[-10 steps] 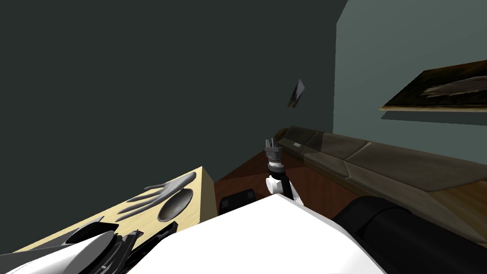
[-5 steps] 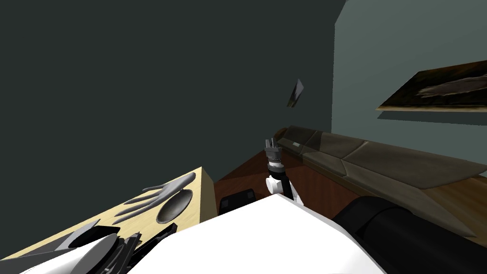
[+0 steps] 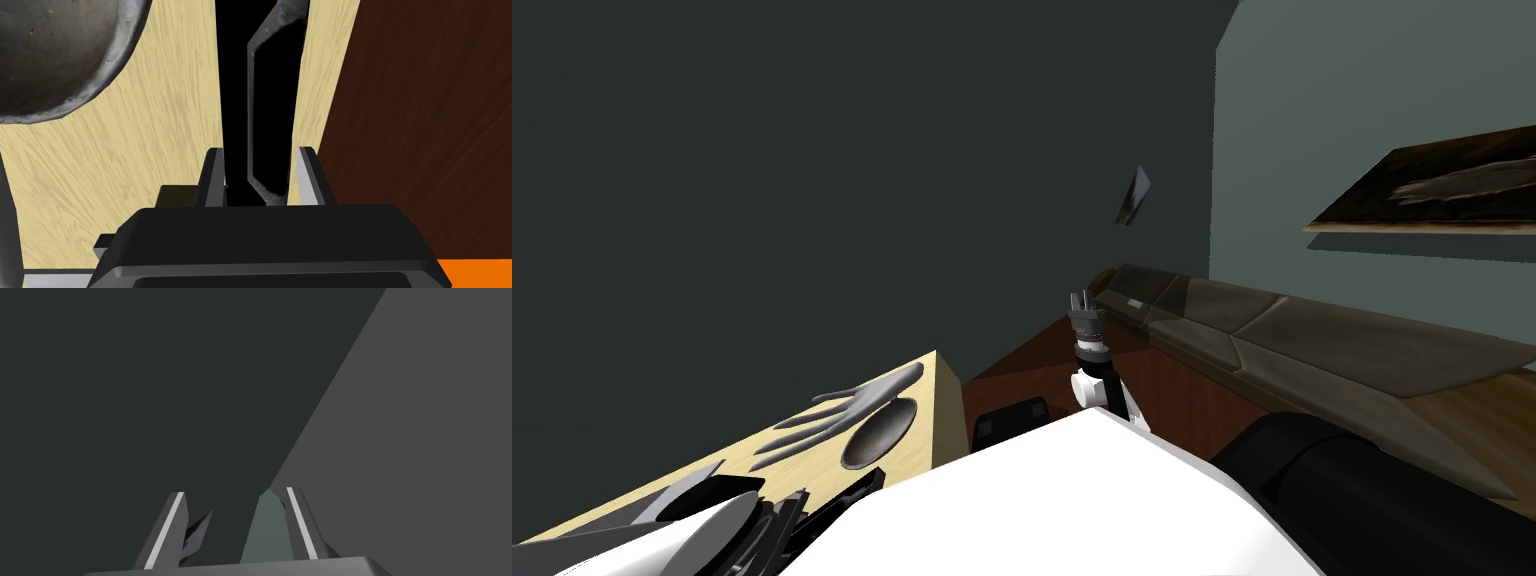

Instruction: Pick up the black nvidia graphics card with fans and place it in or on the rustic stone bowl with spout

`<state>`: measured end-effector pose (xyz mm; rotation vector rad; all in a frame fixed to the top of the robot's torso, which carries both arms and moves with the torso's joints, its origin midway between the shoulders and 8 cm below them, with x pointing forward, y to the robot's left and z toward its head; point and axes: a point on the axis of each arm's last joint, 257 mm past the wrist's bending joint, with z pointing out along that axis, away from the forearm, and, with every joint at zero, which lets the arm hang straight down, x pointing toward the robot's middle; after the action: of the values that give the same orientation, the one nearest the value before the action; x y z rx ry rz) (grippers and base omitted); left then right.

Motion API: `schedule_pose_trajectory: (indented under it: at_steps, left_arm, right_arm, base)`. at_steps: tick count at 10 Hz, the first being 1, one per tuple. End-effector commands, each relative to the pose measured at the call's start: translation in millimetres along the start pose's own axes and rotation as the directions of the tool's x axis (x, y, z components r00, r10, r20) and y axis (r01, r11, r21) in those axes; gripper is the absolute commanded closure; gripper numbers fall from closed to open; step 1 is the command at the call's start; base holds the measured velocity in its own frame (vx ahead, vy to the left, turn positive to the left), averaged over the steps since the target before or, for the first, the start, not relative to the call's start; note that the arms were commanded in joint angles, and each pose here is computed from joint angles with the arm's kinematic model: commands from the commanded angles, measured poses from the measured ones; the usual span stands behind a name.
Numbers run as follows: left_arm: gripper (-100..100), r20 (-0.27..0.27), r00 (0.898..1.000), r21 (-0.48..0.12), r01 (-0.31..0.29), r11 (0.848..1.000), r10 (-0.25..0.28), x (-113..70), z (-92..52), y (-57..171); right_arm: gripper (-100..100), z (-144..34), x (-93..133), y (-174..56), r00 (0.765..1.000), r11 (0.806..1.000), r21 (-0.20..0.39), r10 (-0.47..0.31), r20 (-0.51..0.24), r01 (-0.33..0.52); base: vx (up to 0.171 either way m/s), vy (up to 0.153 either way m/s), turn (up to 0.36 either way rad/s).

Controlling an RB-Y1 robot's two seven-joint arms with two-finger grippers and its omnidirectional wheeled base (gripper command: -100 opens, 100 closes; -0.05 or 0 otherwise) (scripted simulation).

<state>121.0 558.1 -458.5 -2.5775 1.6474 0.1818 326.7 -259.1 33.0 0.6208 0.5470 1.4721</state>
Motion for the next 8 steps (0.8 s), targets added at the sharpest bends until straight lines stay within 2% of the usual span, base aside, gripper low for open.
schedule_pose_trajectory:
  at_steps: [1,2,3,4,5,8]
  left_arm:
    - [100,0.001,1.000,0.003,-0.005,1.000,0.005,-0.9,-12.6,-7]
    - [100,0.001,1.000,0.003,-0.007,1.000,0.007,-1.0,-17.6,-9]
    - [100,0.001,1.000,0.004,-0.007,1.000,0.007,-2.2,-13.5,-6]
    - [0,0.001,1.000,0.003,-0.006,1.000,0.006,-2.2,-14.5,-6]
    - [100,-0.004,1.000,-0.008,-0.001,1.000,0.001,-2.0,-22.5,-11]
    - [100,-0.019,1.000,-0.024,0.010,1.000,-0.010,1.1,-43.5,-23]
  right_arm:
    - [0,0.0,0,0,1.000,1.000,0.000,0.000,0.000,0.000]
    - [0,0.0,0,0,1.000,1.000,0.000,0.000,0.000,0.000]
    - [0,0.0,0,0,1.000,1.000,0.000,0.000,0.000,0.000]
    - [0,0.0,0,0,1.000,1.000,0.000,0.000,0.000,0.000]
    - [0,0.0,0,0,1.000,1.000,0.000,0.000,0.000,0.000]
    - [0,0.0,0,0,1.000,1.000,0.000,0.000,0.000,0.000]
  base:
    - [0.001,-0.003,0.045]
    - [0.000,-0.007,0.052]
    - [0.000,0.000,0.000]
    - [0.000,0.000,0.000]
    - [-0.036,-0.014,-0.085]
    - [-0.070,-0.028,-0.072]
